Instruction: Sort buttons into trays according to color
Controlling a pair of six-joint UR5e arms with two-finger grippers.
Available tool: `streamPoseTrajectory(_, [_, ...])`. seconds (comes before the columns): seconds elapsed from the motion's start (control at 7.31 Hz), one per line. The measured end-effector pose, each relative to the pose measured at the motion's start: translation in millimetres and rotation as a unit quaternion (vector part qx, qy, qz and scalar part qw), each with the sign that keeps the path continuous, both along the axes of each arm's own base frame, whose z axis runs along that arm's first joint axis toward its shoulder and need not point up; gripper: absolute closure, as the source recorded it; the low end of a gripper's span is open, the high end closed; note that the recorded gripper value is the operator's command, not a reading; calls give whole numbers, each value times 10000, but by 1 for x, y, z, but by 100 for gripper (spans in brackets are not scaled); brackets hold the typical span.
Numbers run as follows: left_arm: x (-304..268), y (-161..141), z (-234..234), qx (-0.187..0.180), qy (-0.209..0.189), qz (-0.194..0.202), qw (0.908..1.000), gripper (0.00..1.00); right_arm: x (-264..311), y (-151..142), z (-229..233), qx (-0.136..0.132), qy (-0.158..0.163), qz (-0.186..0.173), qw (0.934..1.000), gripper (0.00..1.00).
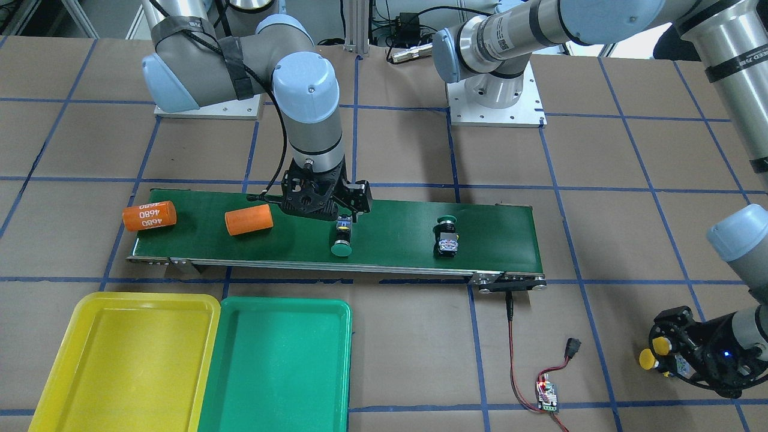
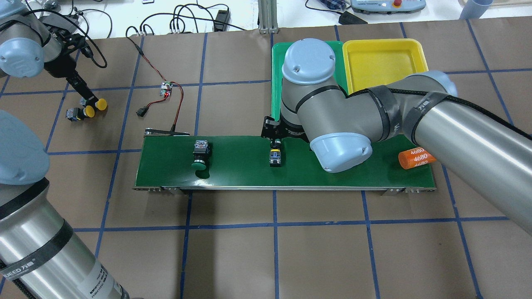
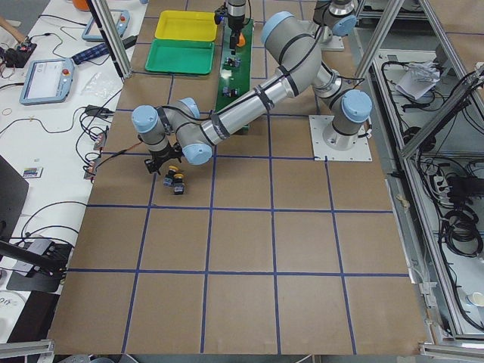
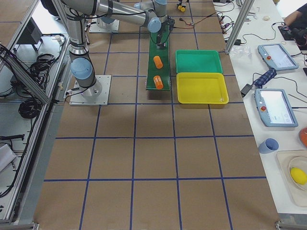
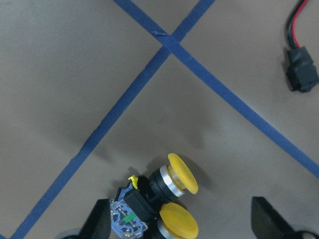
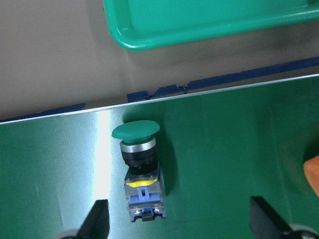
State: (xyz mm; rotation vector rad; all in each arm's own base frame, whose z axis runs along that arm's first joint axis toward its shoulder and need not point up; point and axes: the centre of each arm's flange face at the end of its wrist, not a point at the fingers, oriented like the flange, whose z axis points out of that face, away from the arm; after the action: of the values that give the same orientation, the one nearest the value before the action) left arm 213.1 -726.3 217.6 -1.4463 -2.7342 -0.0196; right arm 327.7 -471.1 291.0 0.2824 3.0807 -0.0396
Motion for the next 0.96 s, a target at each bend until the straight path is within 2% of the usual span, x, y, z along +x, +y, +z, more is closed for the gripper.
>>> streamPoseTrajectory(0.27, [7,2,-15,32,135,-491,9987,0,5,-3,-20,118,93,11,9999,0])
streamPoseTrajectory(0.41, [8,0,-21,-42,287,-779,9965,0,5,-4,-27,165,134,17,9998,9])
streamPoseTrajectory(0.55, [8,-2,-25,-92,386,-967,9945,0,5,-6,-34,218,156,20,9996,69])
streamPoseTrajectory(0.68, [9,-2,-30,-95,428,-1042,9936,0,3,-7,-40,278,176,16,9995,100])
streamPoseTrajectory(0.82, [10,-2,-34,-81,443,-1066,9933,0,1,-7,-44,351,191,-2,9992,100])
streamPoseTrajectory(0.96, [11,-4,-39,-94,434,-1072,9932,12,0,-7,-44,377,196,-24,9991,100])
